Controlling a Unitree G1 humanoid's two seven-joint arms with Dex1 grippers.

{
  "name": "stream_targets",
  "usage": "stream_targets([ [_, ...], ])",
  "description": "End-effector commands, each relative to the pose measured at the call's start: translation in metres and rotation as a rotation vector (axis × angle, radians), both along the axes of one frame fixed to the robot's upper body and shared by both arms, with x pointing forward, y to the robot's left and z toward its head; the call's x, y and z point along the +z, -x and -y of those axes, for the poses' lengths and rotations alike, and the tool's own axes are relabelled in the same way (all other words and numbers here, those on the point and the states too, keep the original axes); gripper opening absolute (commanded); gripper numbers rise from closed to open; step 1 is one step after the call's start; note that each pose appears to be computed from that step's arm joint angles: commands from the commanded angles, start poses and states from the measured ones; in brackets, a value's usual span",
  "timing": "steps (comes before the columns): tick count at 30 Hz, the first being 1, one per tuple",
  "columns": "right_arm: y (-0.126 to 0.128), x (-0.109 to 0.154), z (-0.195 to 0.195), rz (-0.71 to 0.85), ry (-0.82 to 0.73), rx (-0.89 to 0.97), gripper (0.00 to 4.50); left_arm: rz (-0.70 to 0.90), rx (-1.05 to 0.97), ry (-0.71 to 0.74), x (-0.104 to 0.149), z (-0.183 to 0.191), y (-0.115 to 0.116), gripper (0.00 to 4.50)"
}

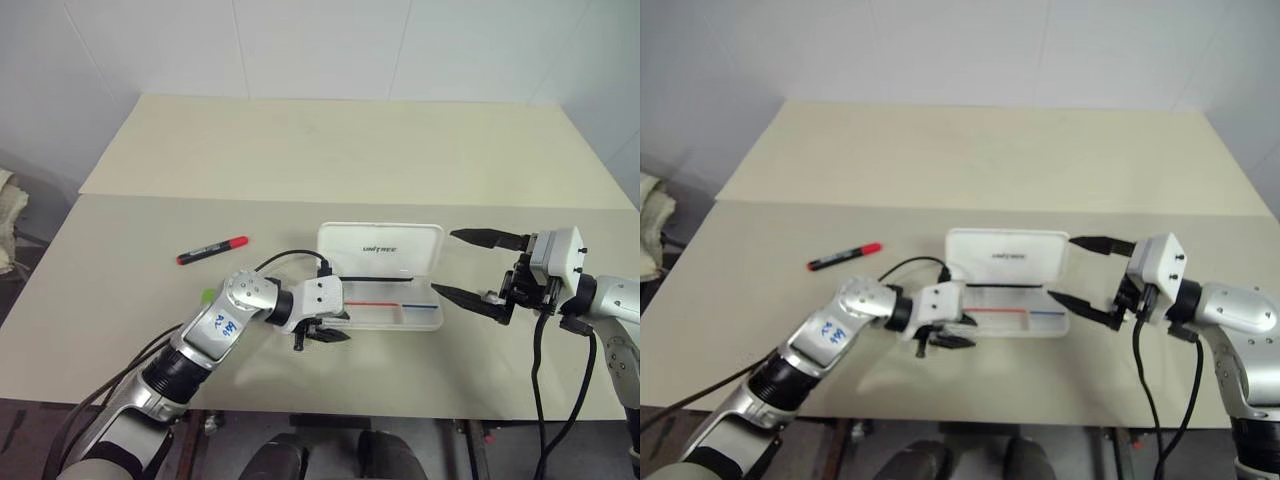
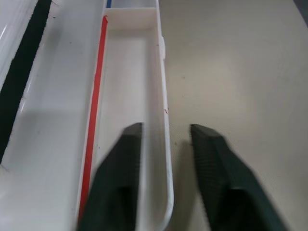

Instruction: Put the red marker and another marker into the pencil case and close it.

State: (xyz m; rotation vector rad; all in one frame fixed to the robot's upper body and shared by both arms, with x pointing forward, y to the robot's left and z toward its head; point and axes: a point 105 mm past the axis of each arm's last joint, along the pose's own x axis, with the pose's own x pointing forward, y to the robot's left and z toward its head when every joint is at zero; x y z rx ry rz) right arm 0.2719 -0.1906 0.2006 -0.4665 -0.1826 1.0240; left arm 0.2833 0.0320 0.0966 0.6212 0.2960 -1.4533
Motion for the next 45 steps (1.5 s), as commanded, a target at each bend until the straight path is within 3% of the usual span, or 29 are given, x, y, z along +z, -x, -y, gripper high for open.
stream_targets([
  [1,0.000,0.011,-0.006,0.054,-0.020,0.024,4.50,0.016,0.011,0.037,0.010,0.002,0.001,3.29],
  [4,-0.002,0.009,-0.009,0.045,-0.021,0.043,4.50,0.008,0.011,0.048,0.012,0.001,0.003,4.29],
  [16,-0.013,0.002,-0.021,0.022,-0.024,0.131,4.50,0.002,0.045,0.168,0.021,-0.007,0.013,4.29],
  [22,-0.020,0.002,-0.025,0.020,-0.027,0.159,4.50,0.093,0.145,0.353,0.027,-0.024,0.000,4.29],
  [30,-0.028,0.000,-0.034,0.011,-0.035,0.209,4.50,0.249,0.217,0.525,0.065,-0.049,-0.002,4.29],
  [37,-0.034,-0.003,-0.042,0.004,-0.044,0.246,4.50,0.295,0.302,0.539,0.085,-0.090,0.008,4.29],
  [45,-0.038,-0.004,-0.047,0.003,-0.054,0.263,4.50,0.346,0.537,0.383,0.092,-0.172,0.005,4.29],
])
